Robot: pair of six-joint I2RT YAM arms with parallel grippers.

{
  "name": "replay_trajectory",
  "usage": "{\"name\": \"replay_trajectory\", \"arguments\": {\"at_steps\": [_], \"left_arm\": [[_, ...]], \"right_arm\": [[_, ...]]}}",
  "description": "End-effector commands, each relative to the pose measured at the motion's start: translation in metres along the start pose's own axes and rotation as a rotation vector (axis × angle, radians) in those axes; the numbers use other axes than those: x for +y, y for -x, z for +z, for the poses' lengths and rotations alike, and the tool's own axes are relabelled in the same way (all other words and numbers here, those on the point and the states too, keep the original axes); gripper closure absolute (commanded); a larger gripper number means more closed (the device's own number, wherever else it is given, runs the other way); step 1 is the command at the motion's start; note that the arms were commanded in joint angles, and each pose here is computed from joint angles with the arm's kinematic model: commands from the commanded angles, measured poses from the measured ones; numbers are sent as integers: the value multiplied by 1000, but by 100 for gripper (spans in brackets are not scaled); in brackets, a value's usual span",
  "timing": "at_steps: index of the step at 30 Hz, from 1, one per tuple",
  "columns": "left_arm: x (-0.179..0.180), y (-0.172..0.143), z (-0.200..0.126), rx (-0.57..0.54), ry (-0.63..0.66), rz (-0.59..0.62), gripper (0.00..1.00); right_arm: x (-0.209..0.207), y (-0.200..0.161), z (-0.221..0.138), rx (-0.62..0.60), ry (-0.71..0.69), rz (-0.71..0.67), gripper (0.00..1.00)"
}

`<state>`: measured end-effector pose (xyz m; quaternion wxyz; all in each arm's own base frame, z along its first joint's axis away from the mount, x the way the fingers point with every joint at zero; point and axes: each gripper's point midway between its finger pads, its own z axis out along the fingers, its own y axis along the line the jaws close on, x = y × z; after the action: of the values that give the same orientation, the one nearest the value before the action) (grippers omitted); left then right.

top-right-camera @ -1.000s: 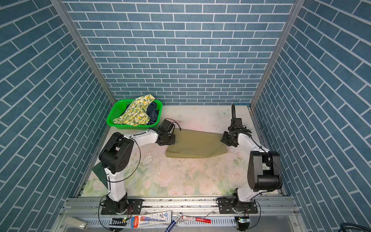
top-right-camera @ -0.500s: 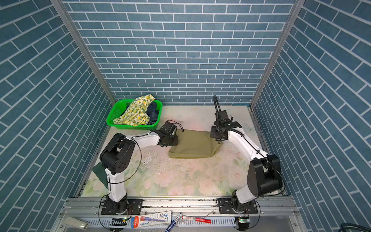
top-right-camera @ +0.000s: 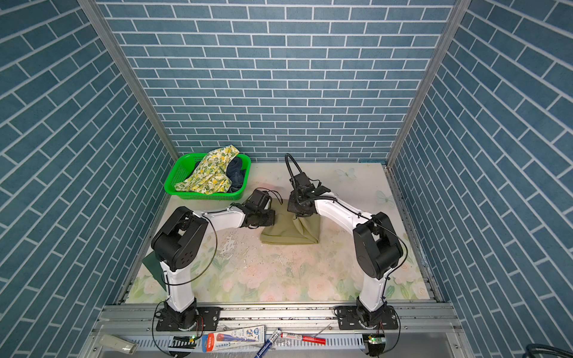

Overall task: Fold and stack skirts
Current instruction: Fold the skirt at the center of the table.

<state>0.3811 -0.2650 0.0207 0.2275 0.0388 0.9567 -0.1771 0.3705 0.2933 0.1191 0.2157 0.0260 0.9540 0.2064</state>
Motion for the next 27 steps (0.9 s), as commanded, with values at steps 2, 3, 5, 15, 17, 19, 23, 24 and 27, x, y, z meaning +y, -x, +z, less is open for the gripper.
{"name": "replay_trajectory", "arguments": {"at_steps": [2,3,5,15,17,19,23,24,27], "left_arm": [[24,-51,7,152,62,-21,100],[25,-51,7,150,61,-27,100],[25,-52,7,149,57,-31,100],[25,-54,8,155,39,-55,100],[23,-55,9,157,27,-66,100],[20,-57,10,161,15,-73,100],[13,-63,13,170,5,-76,100],[10,-65,14,174,3,-73,100],[5,-70,14,185,2,-63,100]], "right_arm": [[43,36,-25,-110,188,70,67],[44,38,-30,-120,199,60,56],[41,44,-39,-140,201,57,43],[-11,48,-68,-211,12,5,37],[-24,44,-69,-209,-49,-21,37],[-36,38,-69,-203,-103,-46,37],[-57,30,-71,-202,-180,-72,37],[-60,29,-72,-202,-185,-76,37],[-66,26,-73,-194,-192,-83,37]]}}
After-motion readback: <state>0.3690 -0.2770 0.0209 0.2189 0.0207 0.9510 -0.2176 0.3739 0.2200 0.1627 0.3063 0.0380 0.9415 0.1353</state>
